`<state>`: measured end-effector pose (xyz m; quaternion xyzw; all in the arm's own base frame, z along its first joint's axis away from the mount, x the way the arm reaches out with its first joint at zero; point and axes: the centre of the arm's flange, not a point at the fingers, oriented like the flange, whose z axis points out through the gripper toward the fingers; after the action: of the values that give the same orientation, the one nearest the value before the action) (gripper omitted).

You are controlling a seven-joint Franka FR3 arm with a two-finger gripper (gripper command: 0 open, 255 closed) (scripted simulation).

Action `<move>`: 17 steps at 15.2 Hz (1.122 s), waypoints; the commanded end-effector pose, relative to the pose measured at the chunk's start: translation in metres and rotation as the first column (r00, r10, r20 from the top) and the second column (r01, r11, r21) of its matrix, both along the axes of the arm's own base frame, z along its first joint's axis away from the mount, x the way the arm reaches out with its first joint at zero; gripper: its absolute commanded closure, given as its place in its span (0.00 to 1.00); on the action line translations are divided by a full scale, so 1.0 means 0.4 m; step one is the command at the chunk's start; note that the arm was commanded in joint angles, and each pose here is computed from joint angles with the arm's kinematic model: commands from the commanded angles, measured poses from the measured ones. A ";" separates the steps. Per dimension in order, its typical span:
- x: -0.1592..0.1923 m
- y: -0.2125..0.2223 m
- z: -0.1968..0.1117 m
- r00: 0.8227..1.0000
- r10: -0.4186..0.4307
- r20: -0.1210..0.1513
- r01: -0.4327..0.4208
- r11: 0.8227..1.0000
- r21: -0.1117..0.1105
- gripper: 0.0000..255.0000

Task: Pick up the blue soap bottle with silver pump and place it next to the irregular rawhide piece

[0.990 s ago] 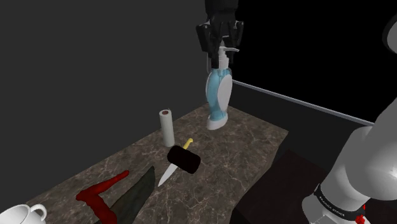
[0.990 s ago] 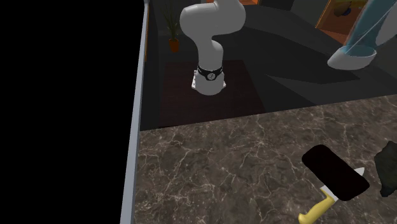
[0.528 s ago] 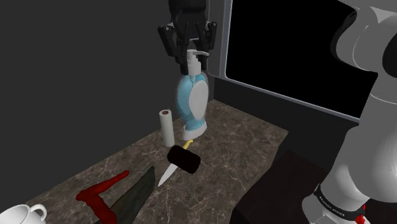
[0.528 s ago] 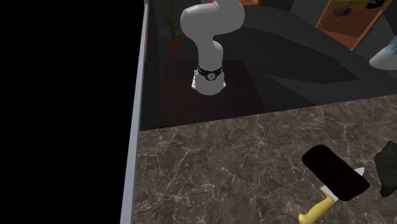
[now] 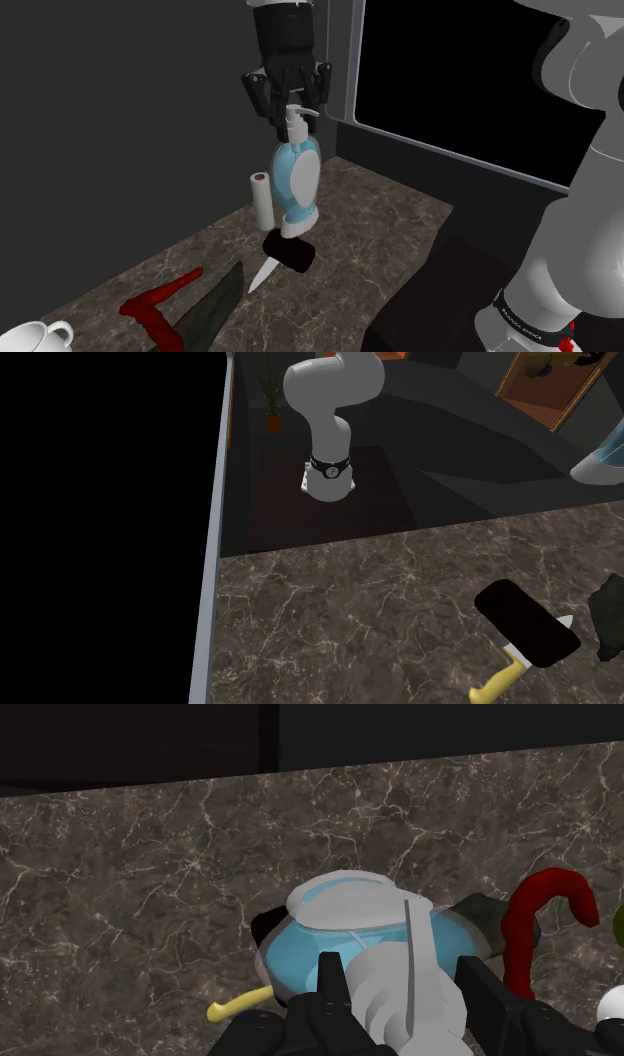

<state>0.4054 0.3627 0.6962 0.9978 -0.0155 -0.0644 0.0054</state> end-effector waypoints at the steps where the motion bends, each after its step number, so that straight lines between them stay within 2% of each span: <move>1: -0.001 -0.002 -0.030 1.000 -0.001 0.000 0.001 1.000 0.001 1.00; 17: -0.001 -0.002 -0.242 1.000 -0.001 0.000 0.001 1.000 0.001 1.00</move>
<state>0.4037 0.3619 0.6057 0.9978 -0.0157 -0.0644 0.0053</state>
